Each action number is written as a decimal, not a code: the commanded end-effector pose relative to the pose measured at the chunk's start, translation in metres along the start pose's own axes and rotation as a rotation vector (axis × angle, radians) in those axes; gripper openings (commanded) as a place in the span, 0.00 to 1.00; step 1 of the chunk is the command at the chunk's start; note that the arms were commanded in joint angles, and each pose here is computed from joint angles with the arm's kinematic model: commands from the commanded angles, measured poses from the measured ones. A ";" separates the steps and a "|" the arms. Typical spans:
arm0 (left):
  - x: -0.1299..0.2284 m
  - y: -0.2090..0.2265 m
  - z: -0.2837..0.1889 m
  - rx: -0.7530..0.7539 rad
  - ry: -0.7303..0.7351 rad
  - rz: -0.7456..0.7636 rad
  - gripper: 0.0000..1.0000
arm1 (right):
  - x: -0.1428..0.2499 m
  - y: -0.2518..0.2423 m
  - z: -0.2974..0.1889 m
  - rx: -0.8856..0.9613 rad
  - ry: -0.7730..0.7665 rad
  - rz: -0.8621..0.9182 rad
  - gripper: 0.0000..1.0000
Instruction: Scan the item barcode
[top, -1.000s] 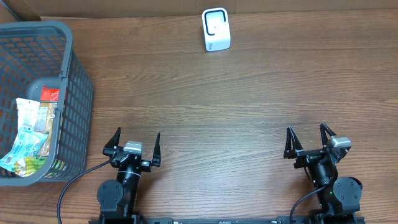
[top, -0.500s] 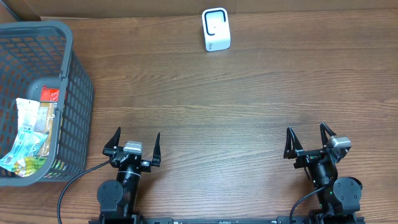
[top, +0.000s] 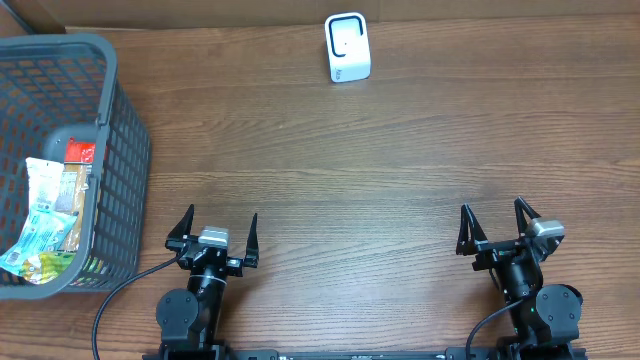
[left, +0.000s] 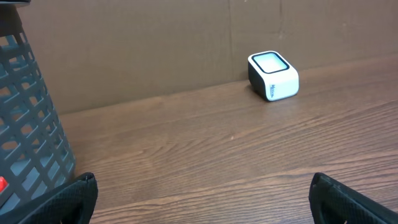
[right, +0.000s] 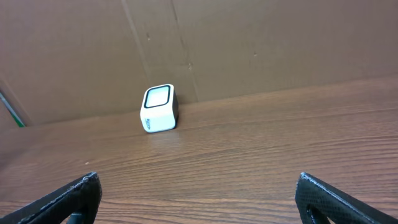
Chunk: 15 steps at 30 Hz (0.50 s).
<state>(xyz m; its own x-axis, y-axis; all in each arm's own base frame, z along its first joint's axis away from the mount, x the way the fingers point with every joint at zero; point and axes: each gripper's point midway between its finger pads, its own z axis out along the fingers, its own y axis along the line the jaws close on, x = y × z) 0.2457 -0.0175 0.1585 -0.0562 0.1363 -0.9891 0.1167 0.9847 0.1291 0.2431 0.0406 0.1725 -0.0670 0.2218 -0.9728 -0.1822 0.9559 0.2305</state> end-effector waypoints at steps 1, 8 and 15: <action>0.000 0.001 0.000 -0.005 -0.005 0.019 1.00 | 0.002 0.002 0.000 -0.012 -0.002 -0.012 1.00; 0.000 0.001 0.000 -0.005 -0.004 0.019 1.00 | 0.002 0.002 0.000 -0.016 -0.001 -0.003 1.00; 0.000 0.001 0.000 -0.004 -0.006 -0.027 1.00 | 0.002 0.005 0.000 -0.032 -0.001 0.005 1.00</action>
<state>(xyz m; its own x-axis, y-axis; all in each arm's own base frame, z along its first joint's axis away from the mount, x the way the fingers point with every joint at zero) 0.2457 -0.0175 0.1585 -0.0564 0.1348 -0.9893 0.1166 0.9849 0.1276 0.2429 0.0412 0.1730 -0.0672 0.2258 -0.9719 -0.1859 0.9542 0.2345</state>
